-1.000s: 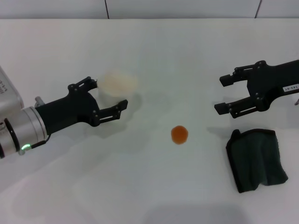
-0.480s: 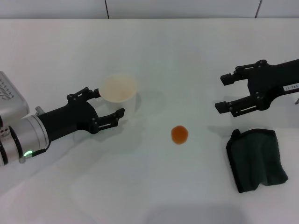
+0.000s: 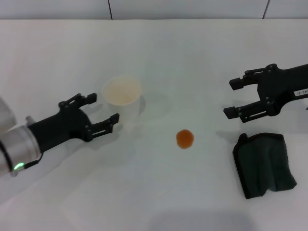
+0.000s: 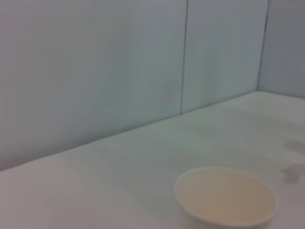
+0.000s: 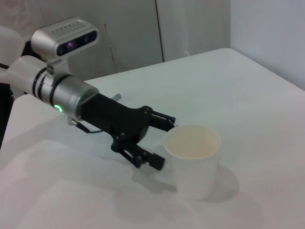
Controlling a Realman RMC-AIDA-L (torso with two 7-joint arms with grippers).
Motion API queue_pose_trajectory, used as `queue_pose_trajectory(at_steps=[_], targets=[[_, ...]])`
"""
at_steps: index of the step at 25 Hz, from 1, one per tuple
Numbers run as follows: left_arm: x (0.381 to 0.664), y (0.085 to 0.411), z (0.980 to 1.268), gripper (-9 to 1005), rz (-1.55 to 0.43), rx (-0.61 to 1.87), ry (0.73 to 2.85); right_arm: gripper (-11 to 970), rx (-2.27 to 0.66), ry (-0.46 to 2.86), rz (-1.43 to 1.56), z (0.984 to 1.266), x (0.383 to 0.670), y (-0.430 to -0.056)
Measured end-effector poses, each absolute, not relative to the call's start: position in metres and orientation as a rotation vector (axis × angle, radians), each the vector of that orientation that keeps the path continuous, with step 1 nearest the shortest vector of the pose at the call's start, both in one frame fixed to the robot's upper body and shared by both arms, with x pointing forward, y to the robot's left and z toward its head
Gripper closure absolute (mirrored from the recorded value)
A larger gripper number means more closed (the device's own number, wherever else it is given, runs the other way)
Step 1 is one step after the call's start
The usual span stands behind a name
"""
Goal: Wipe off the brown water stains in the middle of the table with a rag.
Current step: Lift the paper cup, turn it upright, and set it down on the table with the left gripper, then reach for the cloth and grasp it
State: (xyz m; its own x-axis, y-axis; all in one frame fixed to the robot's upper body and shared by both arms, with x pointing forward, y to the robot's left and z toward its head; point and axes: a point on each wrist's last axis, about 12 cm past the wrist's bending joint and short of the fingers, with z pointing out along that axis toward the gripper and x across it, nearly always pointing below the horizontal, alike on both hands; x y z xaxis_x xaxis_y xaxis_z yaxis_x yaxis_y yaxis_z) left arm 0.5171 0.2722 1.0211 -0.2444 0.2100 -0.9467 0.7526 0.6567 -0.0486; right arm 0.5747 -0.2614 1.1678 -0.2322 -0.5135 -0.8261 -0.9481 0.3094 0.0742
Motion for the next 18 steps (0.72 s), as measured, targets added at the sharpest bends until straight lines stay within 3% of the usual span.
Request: queue_pose_trajectory(at_steps=[8,18], targets=[[0.487,0.302,1.042,119,-0.71,0.753,1.714,136,-1.252,1.926,0.768,1.173,0.576,-0.265],[0.475,0.316,1.1,121,-0.937,1.09,1.747,140,-1.091,2.255,0.642,1.197,0.566,-0.273]])
